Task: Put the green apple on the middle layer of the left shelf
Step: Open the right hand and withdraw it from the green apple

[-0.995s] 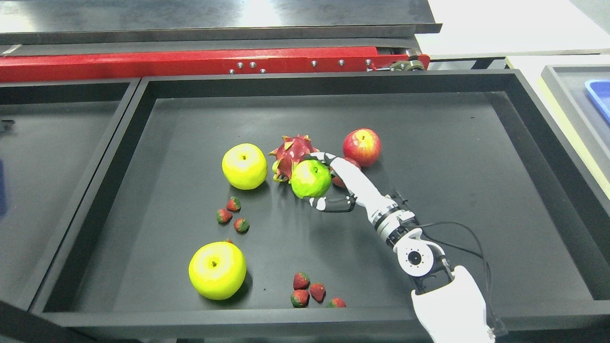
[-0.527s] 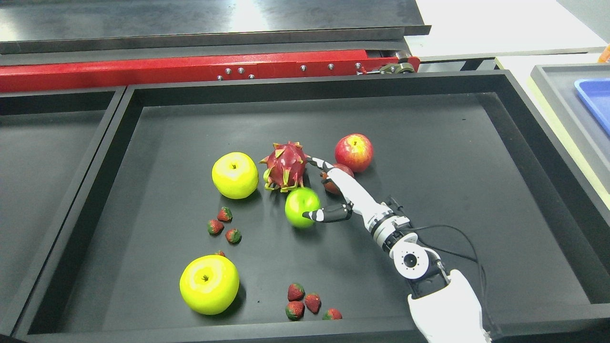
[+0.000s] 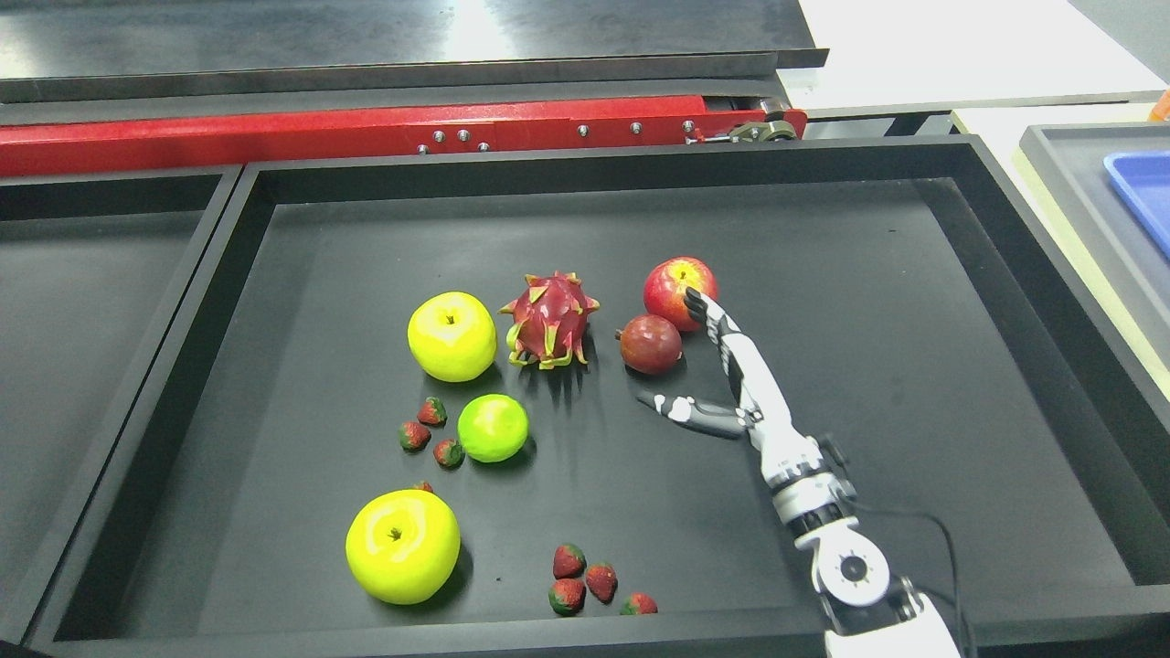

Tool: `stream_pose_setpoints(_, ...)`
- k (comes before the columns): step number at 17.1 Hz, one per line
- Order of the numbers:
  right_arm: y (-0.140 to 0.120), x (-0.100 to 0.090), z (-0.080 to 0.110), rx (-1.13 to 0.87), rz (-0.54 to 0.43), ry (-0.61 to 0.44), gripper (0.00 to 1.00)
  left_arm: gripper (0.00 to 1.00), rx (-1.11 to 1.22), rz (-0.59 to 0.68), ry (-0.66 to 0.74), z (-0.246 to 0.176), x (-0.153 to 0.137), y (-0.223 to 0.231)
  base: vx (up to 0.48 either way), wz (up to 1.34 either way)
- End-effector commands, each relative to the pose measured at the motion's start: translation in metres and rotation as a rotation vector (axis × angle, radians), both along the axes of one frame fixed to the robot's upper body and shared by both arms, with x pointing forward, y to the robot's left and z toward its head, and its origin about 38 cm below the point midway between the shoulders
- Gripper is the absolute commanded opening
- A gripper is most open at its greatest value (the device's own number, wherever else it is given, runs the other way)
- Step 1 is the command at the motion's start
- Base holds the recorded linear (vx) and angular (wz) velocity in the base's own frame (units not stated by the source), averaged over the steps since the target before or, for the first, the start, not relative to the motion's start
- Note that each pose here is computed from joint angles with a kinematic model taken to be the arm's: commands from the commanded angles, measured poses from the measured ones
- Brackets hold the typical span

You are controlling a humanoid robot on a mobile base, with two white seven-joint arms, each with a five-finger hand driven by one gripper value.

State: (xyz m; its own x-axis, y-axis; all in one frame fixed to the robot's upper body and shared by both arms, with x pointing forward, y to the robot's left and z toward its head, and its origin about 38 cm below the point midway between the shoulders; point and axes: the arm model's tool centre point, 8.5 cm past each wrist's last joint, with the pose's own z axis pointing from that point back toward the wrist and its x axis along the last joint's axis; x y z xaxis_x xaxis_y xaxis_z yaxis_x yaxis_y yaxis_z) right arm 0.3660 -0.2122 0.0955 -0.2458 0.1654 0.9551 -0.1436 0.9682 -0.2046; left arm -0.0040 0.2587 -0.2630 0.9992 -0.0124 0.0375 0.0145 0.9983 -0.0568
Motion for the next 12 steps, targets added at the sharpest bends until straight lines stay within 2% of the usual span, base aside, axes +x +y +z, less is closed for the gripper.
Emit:
stream_pose_setpoints(1,-0.048,-0.049,-0.026,0.205,-0.113,0.041,1.0,1.0,0.018,-0.001,0.0,0.001,0.0,0.011,0.0,0.0)
stream_pose_setpoints(6,-0.008,-0.056,-0.037,0.23,-0.008,0.094,1.0,1.0,0.018,-0.001,0.0,0.001,0.0,0.011,0.0,0.0)
stream_pose_setpoints(12,-0.005,-0.053,-0.036,0.23,-0.002,0.098,1.0,1.0,0.018,-0.001,0.0,0.001,0.0,0.011,0.0,0.0)
